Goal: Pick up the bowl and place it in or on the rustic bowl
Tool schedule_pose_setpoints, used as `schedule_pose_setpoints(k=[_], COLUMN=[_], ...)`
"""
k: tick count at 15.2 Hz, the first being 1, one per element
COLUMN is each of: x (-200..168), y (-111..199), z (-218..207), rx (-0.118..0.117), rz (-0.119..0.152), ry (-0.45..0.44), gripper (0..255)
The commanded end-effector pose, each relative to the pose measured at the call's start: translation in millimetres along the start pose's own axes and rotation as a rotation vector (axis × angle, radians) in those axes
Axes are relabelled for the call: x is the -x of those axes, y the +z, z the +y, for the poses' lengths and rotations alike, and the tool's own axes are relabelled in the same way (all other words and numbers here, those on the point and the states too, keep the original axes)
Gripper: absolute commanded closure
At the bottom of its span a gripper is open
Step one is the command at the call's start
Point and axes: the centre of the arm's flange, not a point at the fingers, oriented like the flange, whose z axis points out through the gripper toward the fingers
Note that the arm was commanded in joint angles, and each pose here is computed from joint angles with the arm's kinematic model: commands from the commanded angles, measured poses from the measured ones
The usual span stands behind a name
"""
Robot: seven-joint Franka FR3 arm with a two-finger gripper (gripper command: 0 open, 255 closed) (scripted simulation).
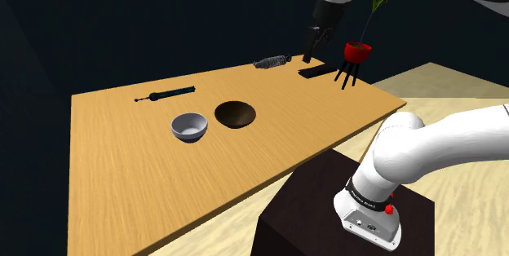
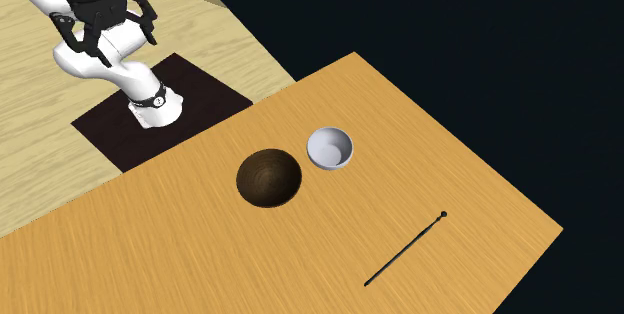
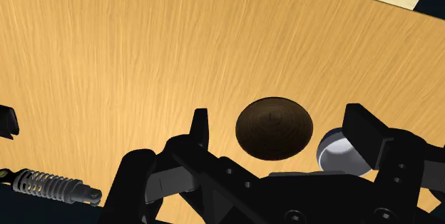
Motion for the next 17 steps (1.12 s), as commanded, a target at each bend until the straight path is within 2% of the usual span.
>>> schedule_pose_setpoints(k=[1, 17], x=[0.0, -133.8], y=[0.0, 136.4], z=[0.0, -85.3], rx=[0.000, -0.014], rz=[0.000, 0.011], ry=[0.000, 0.004], gripper=[0, 0])
